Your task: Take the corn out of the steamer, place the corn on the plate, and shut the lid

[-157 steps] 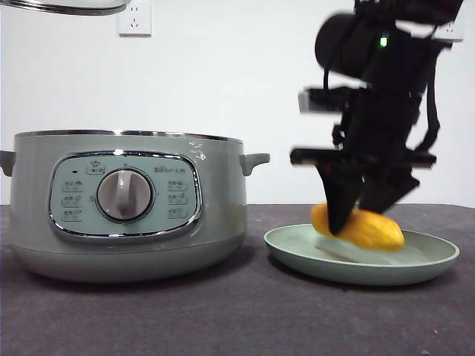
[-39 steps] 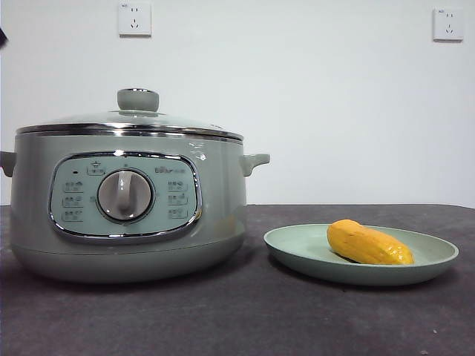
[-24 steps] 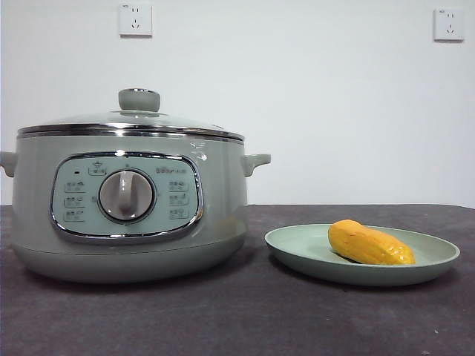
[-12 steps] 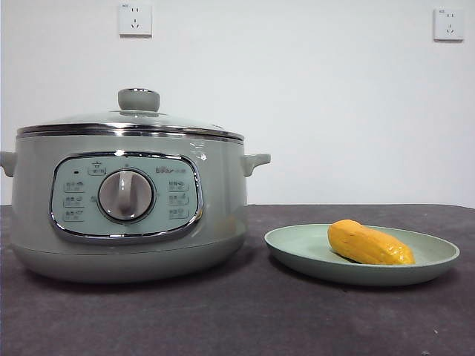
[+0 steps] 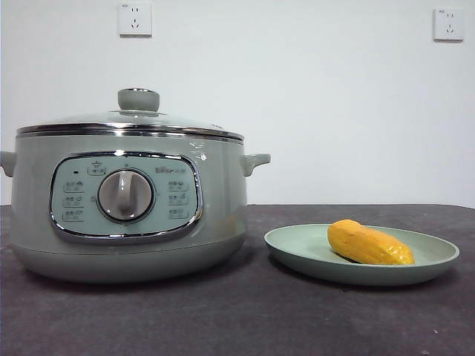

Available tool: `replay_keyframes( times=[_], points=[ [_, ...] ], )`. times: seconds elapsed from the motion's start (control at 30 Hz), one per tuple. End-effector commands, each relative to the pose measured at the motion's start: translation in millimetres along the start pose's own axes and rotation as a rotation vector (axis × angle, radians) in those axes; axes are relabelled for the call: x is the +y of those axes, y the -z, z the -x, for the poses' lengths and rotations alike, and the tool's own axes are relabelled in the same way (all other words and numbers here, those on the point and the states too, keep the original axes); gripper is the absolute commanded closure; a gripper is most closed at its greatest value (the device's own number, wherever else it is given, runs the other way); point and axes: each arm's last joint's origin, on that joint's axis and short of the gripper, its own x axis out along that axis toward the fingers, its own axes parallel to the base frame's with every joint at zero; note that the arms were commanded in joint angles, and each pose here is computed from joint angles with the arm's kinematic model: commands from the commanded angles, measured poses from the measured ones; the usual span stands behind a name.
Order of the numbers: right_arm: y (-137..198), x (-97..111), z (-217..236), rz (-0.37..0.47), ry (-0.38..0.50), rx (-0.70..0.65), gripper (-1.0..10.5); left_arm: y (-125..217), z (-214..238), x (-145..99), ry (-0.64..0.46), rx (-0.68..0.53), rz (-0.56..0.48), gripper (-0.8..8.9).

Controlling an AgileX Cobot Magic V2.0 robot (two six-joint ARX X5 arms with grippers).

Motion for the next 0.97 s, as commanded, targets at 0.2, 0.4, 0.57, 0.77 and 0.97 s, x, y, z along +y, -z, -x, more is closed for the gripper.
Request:
replay_keyframes(
  times=[0.2, 0.4, 0.57, 0.77, 0.97],
  points=[
    [1.8, -0.1, -1.2, -0.009, 0.001, 0.001, 9.4, 4.1, -1.3, 0.5, -0.004, 0.009, 0.006, 8.17],
    [1.8, -0.1, -1.2, -0.009, 0.002, 0.001, 9.4, 4.1, -1.3, 0.5, -0.004, 0.009, 0.006, 8.17],
    [1.8, -0.1, -1.2, -0.009, 0.002, 0.001, 9.4, 4.1, -1.3, 0.5, -0.004, 0.009, 0.006, 8.17],
    [1.8, -0.1, -1.2, -0.009, 0.001, 0.001, 9.4, 4.1, -1.3, 0.5, -0.004, 0.009, 0.006, 8.17],
    [2.3, -0.4, 0.9, 0.054, 0.004, -0.002, 9.4, 4.1, -1.3, 0.5, -0.004, 0.009, 0.006, 8.17]
  ],
)
